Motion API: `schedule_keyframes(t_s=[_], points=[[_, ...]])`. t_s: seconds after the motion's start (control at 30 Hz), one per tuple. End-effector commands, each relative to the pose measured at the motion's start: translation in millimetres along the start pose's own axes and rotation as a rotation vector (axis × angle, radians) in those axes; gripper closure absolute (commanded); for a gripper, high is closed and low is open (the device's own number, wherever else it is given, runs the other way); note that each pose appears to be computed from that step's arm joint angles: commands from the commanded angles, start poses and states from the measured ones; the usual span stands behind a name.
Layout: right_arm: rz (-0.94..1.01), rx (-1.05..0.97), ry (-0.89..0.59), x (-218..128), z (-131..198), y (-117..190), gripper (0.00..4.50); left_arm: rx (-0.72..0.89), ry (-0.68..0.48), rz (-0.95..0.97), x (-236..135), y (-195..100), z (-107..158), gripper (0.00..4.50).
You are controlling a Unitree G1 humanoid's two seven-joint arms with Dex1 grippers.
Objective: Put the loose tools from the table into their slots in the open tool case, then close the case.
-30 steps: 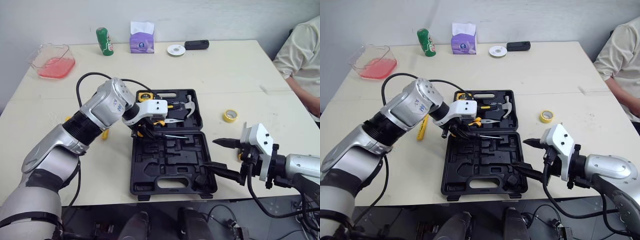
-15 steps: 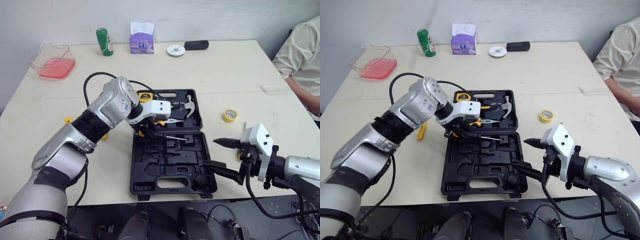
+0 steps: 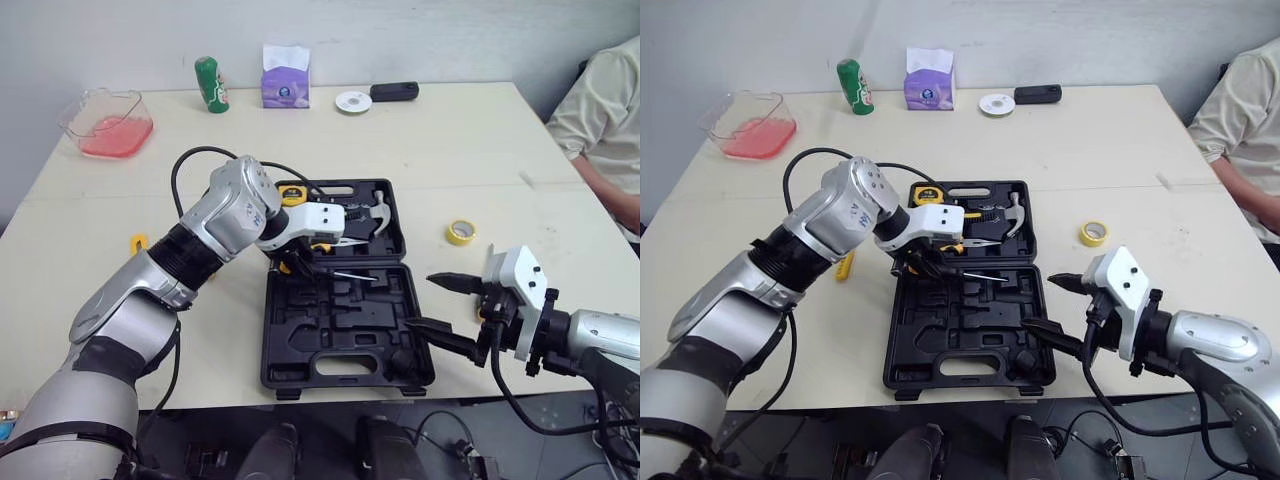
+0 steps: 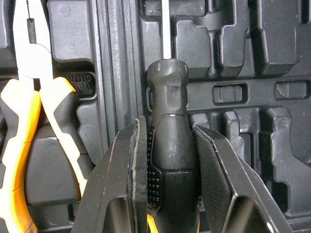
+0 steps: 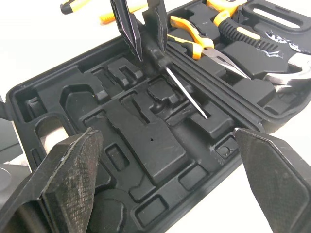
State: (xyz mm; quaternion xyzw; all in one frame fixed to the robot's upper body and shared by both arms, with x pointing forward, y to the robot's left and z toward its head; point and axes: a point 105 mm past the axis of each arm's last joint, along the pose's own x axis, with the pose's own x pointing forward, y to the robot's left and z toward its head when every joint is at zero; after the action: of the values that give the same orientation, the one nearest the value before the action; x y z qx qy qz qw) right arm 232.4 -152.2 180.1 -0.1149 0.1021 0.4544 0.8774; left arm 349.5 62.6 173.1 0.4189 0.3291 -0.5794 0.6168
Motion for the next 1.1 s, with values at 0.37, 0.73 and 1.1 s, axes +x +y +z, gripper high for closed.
schedule_keyframes(t_s=[0.37,0.73,1.1], points=[[0.006,-0.037,-0.062,0,14,4,0.0,-0.091,0.046,-0.042,15,-7,-7,3.49],[0.038,-0.024,-0.057,1,14,10,0.0,-0.005,-0.14,0.028,-32,2,25,0.29],[0.046,-0.025,-0.085,4,19,8,0.0,0.075,-0.677,0.087,-28,-2,13,1.15]])
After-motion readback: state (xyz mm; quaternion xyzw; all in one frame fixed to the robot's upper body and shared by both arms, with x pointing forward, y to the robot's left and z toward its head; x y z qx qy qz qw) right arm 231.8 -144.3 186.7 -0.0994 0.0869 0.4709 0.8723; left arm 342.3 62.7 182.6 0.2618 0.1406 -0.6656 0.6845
